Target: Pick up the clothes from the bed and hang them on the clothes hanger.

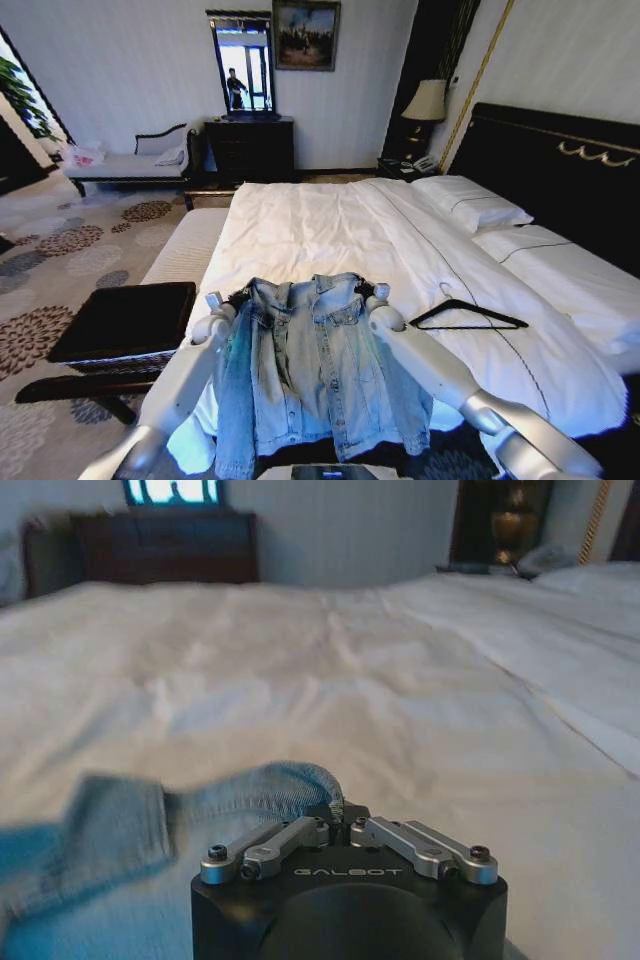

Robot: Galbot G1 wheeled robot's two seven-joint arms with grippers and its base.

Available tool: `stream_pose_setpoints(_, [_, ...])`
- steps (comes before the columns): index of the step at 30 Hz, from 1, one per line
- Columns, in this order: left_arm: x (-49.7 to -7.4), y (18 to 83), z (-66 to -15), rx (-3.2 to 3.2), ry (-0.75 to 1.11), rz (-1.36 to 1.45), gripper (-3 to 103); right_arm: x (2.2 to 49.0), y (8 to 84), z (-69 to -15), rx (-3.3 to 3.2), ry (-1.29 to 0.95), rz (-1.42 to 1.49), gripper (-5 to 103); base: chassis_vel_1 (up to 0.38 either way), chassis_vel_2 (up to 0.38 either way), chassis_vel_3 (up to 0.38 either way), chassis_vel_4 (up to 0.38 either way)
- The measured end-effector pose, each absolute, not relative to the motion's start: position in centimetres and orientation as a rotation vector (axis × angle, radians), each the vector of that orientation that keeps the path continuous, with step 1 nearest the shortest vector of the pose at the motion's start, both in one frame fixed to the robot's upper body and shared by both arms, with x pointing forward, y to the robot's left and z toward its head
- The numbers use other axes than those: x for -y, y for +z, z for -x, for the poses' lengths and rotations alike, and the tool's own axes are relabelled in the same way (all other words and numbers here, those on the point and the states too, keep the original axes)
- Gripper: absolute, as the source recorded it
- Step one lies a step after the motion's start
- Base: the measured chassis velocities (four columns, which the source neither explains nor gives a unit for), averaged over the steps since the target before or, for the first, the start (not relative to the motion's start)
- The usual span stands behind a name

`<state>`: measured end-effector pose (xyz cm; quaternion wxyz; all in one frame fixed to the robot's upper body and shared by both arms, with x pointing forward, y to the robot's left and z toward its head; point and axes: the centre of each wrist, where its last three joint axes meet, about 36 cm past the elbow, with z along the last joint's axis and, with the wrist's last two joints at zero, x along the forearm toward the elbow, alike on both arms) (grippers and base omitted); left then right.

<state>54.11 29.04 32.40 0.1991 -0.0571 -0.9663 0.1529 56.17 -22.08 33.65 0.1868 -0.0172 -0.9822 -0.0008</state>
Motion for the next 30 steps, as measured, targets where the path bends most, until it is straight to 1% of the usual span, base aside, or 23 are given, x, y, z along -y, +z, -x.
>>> stream_pose_setpoints(1, [-28.9,32.3,-54.0,2.695,0.420,0.140,2,21.8,33.4,-56.0,2.747,0.013,0.065,1,0.000,0.000,0.000,0.000])
stream_pose_setpoints(2, [-28.7,32.3,-53.7,2.687,0.414,0.132,2,21.7,33.3,-55.8,2.740,0.018,0.069,4,0.000,0.000,0.000,0.000])
stream_pose_setpoints(3, [-28.6,32.4,-53.5,2.680,0.410,0.129,8,21.7,33.3,-55.6,2.735,0.020,0.069,10,0.000,0.000,0.000,0.000])
stream_pose_setpoints(5, [-28.6,32.5,-53.2,2.674,0.406,0.128,8,21.7,33.3,-55.4,2.729,0.024,0.073,10,0.000,0.000,0.000,0.000])
stream_pose_setpoints(7, [-28.7,33.0,-51.8,2.655,0.375,0.118,19,22.6,33.5,-54.4,2.698,0.062,0.119,20,0.000,0.000,0.000,0.000])
stream_pose_setpoints(8, [-29.1,33.4,-49.9,2.640,0.343,0.117,25,23.4,33.9,-52.8,2.668,0.097,0.151,26,0.000,0.000,0.000,0.000])
stream_pose_setpoints(9, [-29.1,33.4,-49.9,2.640,0.343,0.117,25,23.4,33.9,-52.8,2.668,0.097,0.151,26,0.000,0.000,0.000,0.000])
stream_pose_setpoints(10, [-29.3,33.5,-49.3,2.636,0.335,0.115,30,23.8,34.0,-51.9,2.656,0.108,0.158,32,0.000,0.000,0.000,0.000])
stream_pose_setpoints(12, [-30.4,34.1,-46.0,2.632,0.324,0.126,40,24.3,34.7,-48.2,2.638,0.103,0.125,42,0.000,0.000,0.000,0.000])
stream_pose_setpoints(13, [-30.7,34.4,-44.7,2.631,0.321,0.132,46,24.1,35.3,-46.6,2.646,0.090,0.095,42,0.000,0.000,0.000,0.000])
stream_pose_setpoints(14, [-30.7,34.4,-44.7,2.631,0.321,0.132,46,24.1,35.3,-46.6,2.646,0.090,0.095,42,0.000,0.000,0.000,0.000])
stream_pose_setpoints(15, [-30.8,34.5,-44.2,2.629,0.319,0.135,46,24.1,35.6,-46.0,2.651,0.083,0.081,49,0.000,0.000,0.000,0.000])
stream_pose_setpoints(16, [-31.0,34.8,-42.7,2.624,0.310,0.142,51,23.8,36.6,-44.6,2.669,0.062,0.038,54,0.000,0.000,0.000,0.000])
stream_pose_setpoints(17, [-31.0,35.0,-41.1,2.622,0.291,0.148,57,23.4,37.7,-43.2,2.695,0.031,-0.015,54,0.000,0.000,0.000,0.000])
stream_pose_setpoints(18, [-31.1,35.6,-39.2,2.629,0.273,0.150,62,22.8,38.8,-42.0,2.725,-0.013,-0.087,65,0.000,0.000,0.000,0.000])
stream_pose_setpoints(19, [-31.1,35.6,-39.2,2.629,0.273,0.150,62,22.8,38.8,-42.0,2.725,-0.013,-0.087,65,0.000,0.000,0.000,0.000])
stream_pose_setpoints(20, [-31.1,36.3,-38.3,2.647,0.277,0.150,68,22.4,39.2,-41.6,2.740,-0.044,-0.128,65,0.000,0.000,0.000,0.000])
stream_pose_setpoints(21, [-31.1,36.9,-37.8,2.669,0.286,0.149,68,22.1,39.4,-41.4,2.748,-0.063,-0.153,71,0.000,0.000,0.000,0.000])
stream_pose_setpoints(24, [-31.1,43.8,-37.0,2.913,0.427,0.105,84,20.1,39.3,-41.5,2.764,-0.223,-0.291,86,0.000,0.000,0.000,0.000])
stream_pose_setpoints(26, [-31.1,44.2,-37.0,2.928,0.435,0.100,84,20.0,39.2,-41.6,2.763,-0.239,-0.298,86,0.000,0.000,0.000,0.000])
stream_pose_setpoints(27, [-31.2,45.9,-36.8,2.988,0.466,0.083,89,19.6,38.9,-41.9,2.755,-0.282,-0.312,92,0.000,0.000,0.000,0.000])
stream_pose_setpoints(28, [-31.4,49.2,-36.1,3.097,0.527,0.064,94,18.9,38.2,-42.6,2.731,-0.356,-0.333,97,0.000,0.000,0.000,0.000])
stream_pose_setpoints(30, [-31.3,52.5,-34.4,3.193,0.584,0.078,100,18.1,37.0,-43.7,2.695,-0.395,-0.341,98,0.000,0.000,0.000,0.000])
